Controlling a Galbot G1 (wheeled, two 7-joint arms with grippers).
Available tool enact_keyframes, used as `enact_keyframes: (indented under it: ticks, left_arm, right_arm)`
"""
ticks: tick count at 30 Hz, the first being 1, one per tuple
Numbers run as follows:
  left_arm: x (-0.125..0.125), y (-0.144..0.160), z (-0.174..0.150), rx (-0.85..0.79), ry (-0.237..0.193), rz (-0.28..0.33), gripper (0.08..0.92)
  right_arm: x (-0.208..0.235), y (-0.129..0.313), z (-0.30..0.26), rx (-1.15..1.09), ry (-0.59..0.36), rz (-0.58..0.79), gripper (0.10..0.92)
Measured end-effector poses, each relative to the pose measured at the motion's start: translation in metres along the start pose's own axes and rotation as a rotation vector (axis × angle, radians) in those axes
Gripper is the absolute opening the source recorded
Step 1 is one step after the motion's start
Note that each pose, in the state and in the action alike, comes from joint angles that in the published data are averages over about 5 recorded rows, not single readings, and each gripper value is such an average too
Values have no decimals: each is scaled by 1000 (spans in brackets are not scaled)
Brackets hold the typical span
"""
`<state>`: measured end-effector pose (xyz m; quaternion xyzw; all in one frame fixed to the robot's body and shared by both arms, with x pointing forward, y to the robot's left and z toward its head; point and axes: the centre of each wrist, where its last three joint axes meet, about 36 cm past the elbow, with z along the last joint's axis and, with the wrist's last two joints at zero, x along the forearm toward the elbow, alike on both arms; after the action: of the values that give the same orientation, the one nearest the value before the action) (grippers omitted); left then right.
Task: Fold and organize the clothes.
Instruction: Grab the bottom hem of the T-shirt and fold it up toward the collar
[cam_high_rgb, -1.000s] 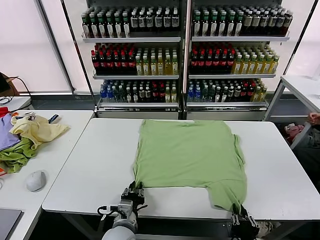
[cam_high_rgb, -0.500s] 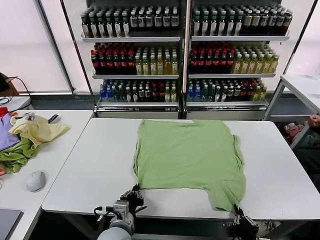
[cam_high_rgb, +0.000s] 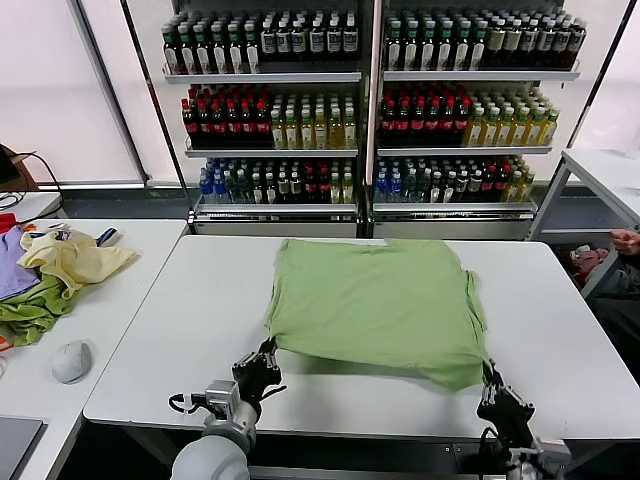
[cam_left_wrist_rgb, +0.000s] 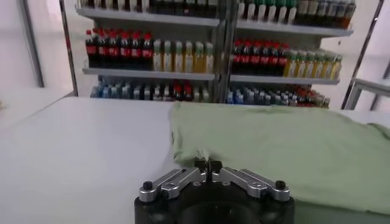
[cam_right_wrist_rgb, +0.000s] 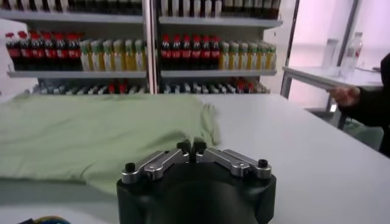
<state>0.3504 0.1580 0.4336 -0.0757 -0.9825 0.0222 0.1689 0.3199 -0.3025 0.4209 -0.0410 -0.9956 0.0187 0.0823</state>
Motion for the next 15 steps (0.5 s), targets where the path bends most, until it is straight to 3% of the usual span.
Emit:
enact_keyframes:
  ticks: [15]
  left_arm:
    - [-72,-2,-9,-90,-11,-27,89]
  right_arm:
    - [-94,-2,-11,72,-45,-18,126]
